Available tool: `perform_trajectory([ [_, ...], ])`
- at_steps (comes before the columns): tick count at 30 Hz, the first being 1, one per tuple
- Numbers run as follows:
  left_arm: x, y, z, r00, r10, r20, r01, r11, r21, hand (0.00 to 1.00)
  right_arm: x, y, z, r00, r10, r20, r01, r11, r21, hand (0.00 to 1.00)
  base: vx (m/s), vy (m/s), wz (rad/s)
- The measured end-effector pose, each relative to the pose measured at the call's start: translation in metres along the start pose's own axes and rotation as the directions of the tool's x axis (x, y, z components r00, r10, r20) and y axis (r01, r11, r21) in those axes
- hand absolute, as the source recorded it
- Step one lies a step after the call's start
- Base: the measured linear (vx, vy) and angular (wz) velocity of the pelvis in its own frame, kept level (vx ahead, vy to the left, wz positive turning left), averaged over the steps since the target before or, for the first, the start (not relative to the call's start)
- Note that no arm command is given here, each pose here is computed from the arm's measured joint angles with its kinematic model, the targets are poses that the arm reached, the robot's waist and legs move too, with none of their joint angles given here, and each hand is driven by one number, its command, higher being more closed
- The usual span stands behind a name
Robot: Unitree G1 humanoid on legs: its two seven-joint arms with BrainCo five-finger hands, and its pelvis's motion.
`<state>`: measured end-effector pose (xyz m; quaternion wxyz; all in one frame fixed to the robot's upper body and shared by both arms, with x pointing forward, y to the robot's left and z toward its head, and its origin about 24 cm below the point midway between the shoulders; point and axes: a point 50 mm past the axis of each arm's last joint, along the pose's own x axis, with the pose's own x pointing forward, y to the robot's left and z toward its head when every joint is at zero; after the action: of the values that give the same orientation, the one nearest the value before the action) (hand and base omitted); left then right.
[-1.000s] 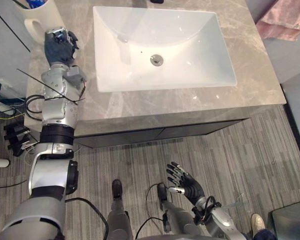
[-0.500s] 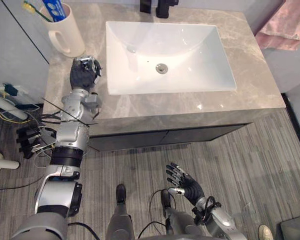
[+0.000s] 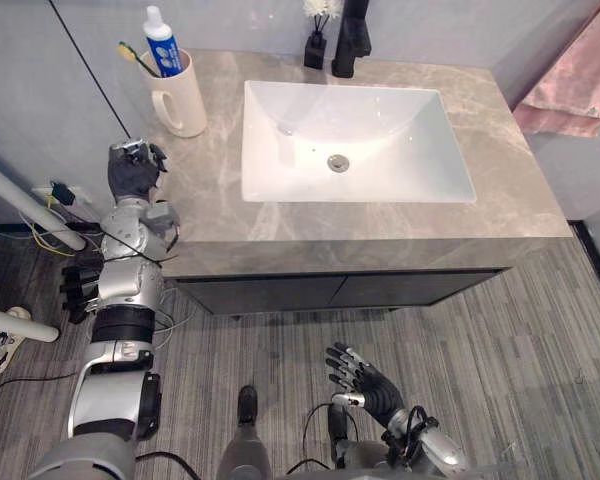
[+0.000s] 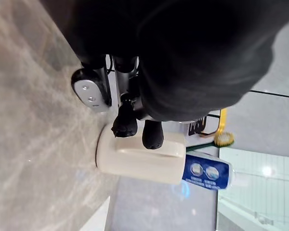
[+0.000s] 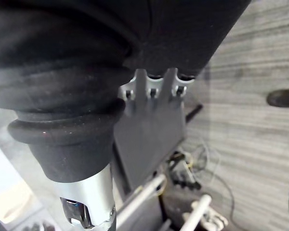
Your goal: Organize washtable
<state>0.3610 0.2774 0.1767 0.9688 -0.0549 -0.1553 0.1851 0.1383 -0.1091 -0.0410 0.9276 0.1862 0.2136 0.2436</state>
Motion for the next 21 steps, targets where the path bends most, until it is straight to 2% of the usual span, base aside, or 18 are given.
perform_trajectory([
  [11, 0.014, -0.010, 0.016, 0.999, 0.033, 0.030, -0.032, 0.999, -0.017, 1.00, 0.003, -0.001, 0.006, 1.000, -0.016, 0.024, 0.016, 1.000, -0.012, 0.00, 0.01, -0.009, -0.06],
  [21, 0.037, -0.020, 0.079, 0.981, 0.025, 0.194, -0.024, 1.000, -0.010, 1.00, 0.012, 0.002, 0.018, 0.995, -0.036, 0.096, 0.038, 0.999, -0.018, 0.00, 0.01, -0.003, -0.01],
])
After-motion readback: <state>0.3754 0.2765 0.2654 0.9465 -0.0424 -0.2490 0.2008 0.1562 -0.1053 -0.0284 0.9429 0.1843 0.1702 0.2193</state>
